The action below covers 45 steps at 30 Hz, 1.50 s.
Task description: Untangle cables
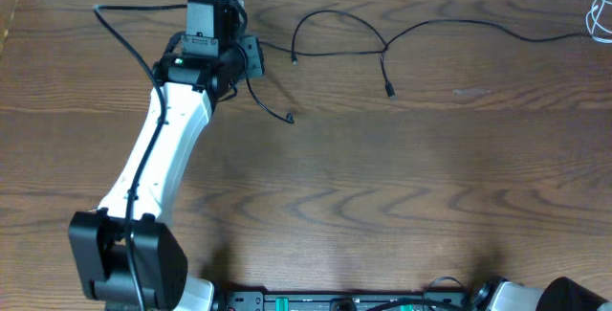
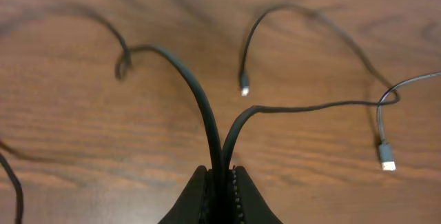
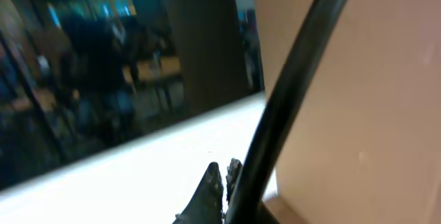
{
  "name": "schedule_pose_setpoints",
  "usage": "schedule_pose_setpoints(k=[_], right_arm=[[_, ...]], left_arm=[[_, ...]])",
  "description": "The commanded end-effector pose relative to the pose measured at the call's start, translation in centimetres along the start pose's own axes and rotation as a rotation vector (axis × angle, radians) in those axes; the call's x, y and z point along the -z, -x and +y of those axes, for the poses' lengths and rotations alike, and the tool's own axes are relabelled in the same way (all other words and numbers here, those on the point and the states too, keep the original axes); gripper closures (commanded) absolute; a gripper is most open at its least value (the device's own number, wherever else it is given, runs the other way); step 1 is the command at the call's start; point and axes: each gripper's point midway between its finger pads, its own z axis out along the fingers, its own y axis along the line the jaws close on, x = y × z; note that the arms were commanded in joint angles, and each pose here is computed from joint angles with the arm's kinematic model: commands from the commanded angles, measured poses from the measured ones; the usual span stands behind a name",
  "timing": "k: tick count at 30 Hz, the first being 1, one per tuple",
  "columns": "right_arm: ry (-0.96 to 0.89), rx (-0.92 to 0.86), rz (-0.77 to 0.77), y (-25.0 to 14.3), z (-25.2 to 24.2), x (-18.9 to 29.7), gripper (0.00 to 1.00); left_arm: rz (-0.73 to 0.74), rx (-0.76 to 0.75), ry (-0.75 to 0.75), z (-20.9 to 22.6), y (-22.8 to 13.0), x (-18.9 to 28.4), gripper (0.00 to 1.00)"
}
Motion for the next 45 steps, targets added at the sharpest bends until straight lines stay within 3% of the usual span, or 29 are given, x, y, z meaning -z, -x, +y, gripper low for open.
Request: schedule_pose_setpoints(k=[1, 7, 13, 19, 25, 26, 27, 28, 29, 32, 36, 39, 45], right_arm=[[-0.02, 0.051, 0.159, -4.6, -0.8, -2.4, 0.99], [-0.108, 0.059, 0.526, -15.4, -3.5, -5.9, 0.99], [-0.19, 0.05, 0.797, -25.1, -7.0, -9.7, 0.99], [-0.269, 0.009, 0.95, -32.2, -11.5, -12.4, 0.99], [-0.34, -0.033, 1.01, -36.9, -16.3, -14.2, 0.98], [-0.346, -0.037, 1.018, -37.4, -16.8, -14.3, 0.91], [-0.353, -0.043, 1.031, -38.1, -17.3, -14.3, 0.71], [-0.355, -0.046, 1.039, -38.4, -17.5, -14.3, 0.45], [-0.351, -0.049, 1.049, -38.8, -17.5, -14.3, 0.3], [-0.327, -0.055, 1.062, -39.1, -17.1, -14.2, 0.1], [-0.236, -0.039, 1.063, -38.8, -15.5, -14.4, 0.02], [-0.161, -0.018, 1.067, -38.5, -13.7, -14.4, 0.01], [0.295, 0.08, 1.051, -38.1, -4.5, -14.0, 0.01]], left_arm=[[0.033, 0.002, 0.022, 0.4, -0.5, -0.5, 0.93], [0.106, -0.024, 0.028, 0.6, -2.2, -0.8, 0.93], [0.126, -0.029, 0.031, 0.6, -2.7, -0.8, 0.93], [0.13, -0.043, 0.022, -0.1, -3.0, -0.8, 0.93], [0.135, -0.065, 0.008, -1.2, -3.3, -0.9, 0.92], [0.136, -0.067, 0.007, -1.3, -3.4, -0.9, 0.92], [0.136, -0.067, 0.007, -1.3, -3.4, -0.9, 0.93], [0.137, -0.068, 0.007, -1.3, -3.4, -0.9, 0.92], [0.137, -0.068, 0.007, -1.3, -3.4, -0.9, 0.92], [0.137, -0.069, 0.006, -1.4, -3.4, -0.9, 0.92], [0.137, -0.069, 0.005, -1.4, -3.4, -0.9, 0.93], [0.138, -0.07, 0.004, -1.5, -3.5, -0.9, 0.93], [0.138, -0.07, 0.004, -1.5, -3.5, -0.9, 0.93]])
